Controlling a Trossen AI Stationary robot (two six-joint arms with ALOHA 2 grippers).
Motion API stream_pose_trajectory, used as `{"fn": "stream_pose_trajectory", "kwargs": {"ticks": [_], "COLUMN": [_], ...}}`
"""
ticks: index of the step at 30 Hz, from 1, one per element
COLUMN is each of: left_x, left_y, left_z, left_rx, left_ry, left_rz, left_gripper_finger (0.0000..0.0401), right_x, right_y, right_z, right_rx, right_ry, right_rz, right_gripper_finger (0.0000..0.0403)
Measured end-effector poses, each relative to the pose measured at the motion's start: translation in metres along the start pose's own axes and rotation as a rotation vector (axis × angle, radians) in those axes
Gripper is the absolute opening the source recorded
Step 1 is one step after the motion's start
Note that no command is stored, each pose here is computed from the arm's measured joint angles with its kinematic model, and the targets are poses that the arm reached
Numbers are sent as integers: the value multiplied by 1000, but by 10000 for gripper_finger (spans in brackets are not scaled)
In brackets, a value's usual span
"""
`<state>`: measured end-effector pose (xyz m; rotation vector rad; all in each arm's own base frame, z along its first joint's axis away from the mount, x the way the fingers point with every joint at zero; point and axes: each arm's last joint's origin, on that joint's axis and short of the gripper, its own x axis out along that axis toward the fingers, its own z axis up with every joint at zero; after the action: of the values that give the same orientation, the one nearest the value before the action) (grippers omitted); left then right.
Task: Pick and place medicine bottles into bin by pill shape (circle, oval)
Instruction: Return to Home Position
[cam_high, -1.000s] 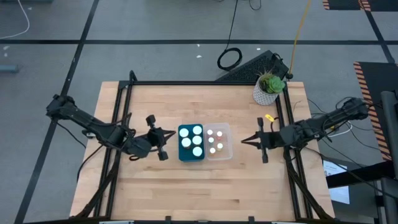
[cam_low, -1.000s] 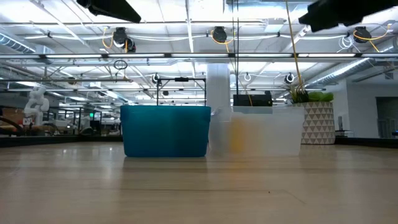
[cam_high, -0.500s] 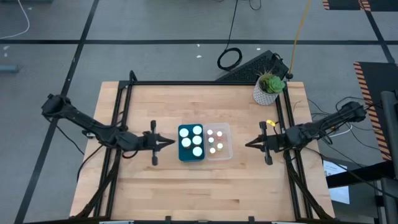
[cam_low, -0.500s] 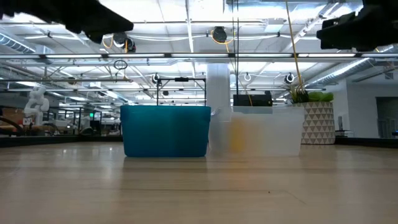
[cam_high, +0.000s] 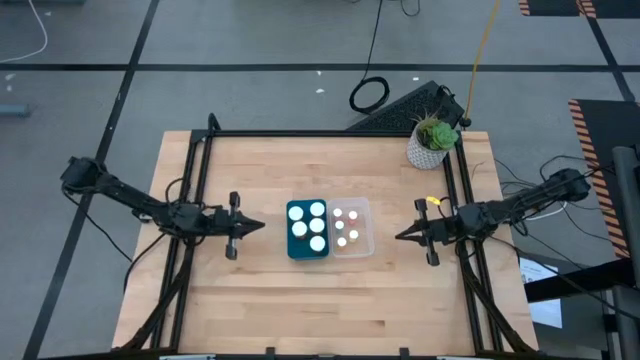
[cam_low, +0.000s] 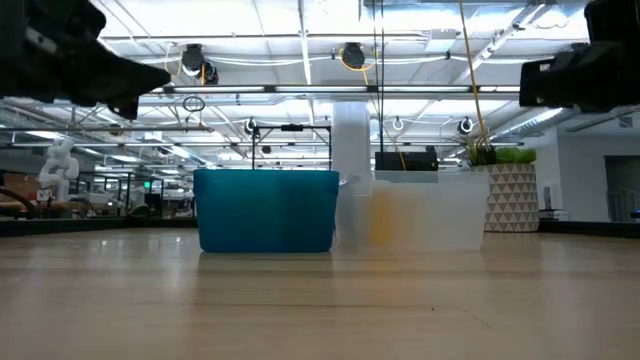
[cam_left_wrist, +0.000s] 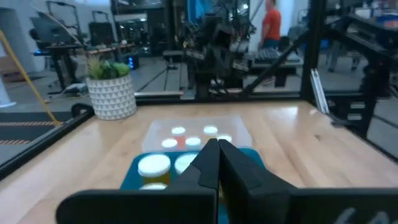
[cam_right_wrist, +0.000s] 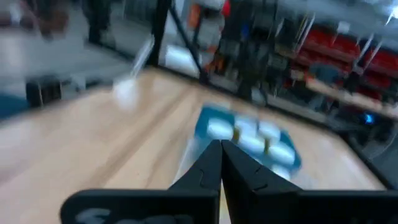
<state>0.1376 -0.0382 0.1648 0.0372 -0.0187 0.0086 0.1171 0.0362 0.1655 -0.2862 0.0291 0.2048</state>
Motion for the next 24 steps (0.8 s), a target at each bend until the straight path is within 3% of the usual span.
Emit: {"fn": "stream_pose_trajectory", "kwargs": {"ticks": [11, 24], "left_x": [-2, -11], "left_y": [0, 13], "left_z": [-1, 3], "left_rx": [69, 64], "left_ry": [12, 5], "left_rz": [-72, -105], "left_gripper_finger": [4, 5], "right_x": [-1, -6], "right_y": [-11, -12], "right_z": [1, 0], "right_rx": [15, -19], "right_ry": [-40, -33], "right_rz": [-32, -37], "right_gripper_finger": [0, 0]}}
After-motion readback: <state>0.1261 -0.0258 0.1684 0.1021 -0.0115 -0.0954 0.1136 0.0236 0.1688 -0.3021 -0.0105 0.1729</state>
